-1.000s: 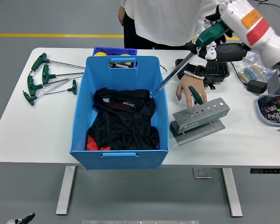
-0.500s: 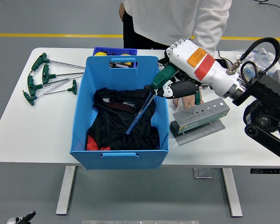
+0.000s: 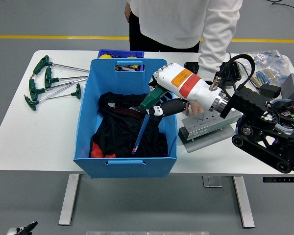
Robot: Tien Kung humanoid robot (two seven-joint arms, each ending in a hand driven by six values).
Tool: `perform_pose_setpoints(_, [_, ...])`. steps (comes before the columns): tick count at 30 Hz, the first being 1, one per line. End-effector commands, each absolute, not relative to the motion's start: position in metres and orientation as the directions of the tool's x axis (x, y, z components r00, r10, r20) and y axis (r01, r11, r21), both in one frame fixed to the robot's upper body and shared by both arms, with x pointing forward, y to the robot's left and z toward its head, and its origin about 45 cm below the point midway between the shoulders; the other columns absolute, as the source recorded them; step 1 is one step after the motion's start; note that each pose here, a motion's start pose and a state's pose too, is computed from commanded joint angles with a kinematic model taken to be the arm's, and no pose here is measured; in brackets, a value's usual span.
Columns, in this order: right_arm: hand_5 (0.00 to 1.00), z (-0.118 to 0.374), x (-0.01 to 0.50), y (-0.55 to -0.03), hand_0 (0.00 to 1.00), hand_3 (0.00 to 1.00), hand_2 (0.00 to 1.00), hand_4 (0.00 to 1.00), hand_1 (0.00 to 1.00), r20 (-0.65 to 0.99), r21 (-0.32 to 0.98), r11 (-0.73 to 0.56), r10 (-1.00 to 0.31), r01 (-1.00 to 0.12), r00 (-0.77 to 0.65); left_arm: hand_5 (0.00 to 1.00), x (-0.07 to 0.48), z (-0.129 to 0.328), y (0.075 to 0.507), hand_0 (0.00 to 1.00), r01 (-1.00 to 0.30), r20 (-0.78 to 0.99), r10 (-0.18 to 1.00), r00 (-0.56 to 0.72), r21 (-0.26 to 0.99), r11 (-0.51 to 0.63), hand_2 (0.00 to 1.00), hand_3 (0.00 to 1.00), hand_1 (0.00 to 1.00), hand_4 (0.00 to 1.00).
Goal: Lift tool from toolbox,place it in box,lift tool from toolbox,place it in box
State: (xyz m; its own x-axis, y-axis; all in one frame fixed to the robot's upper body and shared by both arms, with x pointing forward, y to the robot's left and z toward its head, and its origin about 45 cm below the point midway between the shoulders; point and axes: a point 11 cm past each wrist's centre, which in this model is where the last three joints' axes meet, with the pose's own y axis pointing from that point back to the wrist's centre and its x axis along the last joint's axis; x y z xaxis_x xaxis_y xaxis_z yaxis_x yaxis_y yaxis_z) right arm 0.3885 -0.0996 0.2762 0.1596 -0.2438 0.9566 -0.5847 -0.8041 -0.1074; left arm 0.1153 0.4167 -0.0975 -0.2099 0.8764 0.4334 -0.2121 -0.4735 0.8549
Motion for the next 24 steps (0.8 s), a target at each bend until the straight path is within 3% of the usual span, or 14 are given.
perform_pose_setpoints(9, [0.594,0.259,0.398,-0.089,0.002,0.002,0.002,0.688,0.002,0.976,0.035,-0.796,-0.103,-0.604,0.193,0.511,0.116,-0.097,0.418,0.716,-0.213,0.434,0.876,-0.210,0.854,-0.474,0.743,0.632,0.715,0.631])
perform_pose_setpoints(10, [0.658,0.257,0.398,-0.087,0.132,0.218,0.179,0.876,0.080,0.976,0.052,-0.797,-0.086,-0.602,0.198,0.510,0.116,-0.097,0.418,0.717,-0.212,0.434,0.876,-0.210,0.854,-0.474,0.743,0.632,0.715,0.632])
perform_pose_setpoints(15, [0.658,0.252,0.396,-0.080,0.132,0.218,0.179,0.876,0.080,0.978,0.117,-0.801,-0.010,-0.587,0.208,0.510,0.115,-0.097,0.419,0.717,-0.210,0.438,0.874,-0.210,0.853,-0.478,0.743,0.632,0.715,0.632])
perform_pose_setpoints(16, [0.809,0.250,0.397,-0.078,0.450,0.585,0.549,0.998,0.461,0.976,0.133,-0.800,0.002,-0.585,0.219,0.511,0.114,-0.097,0.420,0.717,-0.207,0.440,0.873,-0.210,0.853,-0.480,0.742,0.632,0.714,0.632])
perform_pose_setpoints(21, [0.809,0.244,0.397,-0.073,0.450,0.585,0.549,0.998,0.461,0.969,0.168,-0.802,0.028,-0.573,0.245,0.511,0.111,-0.096,0.423,0.717,-0.200,0.449,0.869,-0.210,0.850,-0.487,0.742,0.632,0.714,0.632])
perform_pose_setpoints(22, [0.849,0.245,0.397,-0.072,0.806,0.818,0.790,0.998,0.734,0.969,0.166,-0.805,0.026,-0.569,0.246,0.510,0.111,-0.096,0.423,0.717,-0.199,0.450,0.868,-0.209,0.850,-0.489,0.742,0.633,0.714,0.632])
perform_pose_setpoints(24, [0.849,0.246,0.396,-0.070,0.806,0.818,0.790,0.998,0.734,0.970,0.153,-0.814,0.017,-0.560,0.241,0.510,0.112,-0.096,0.423,0.717,-0.199,0.454,0.868,-0.200,0.849,-0.490,0.742,0.633,0.714,0.632])
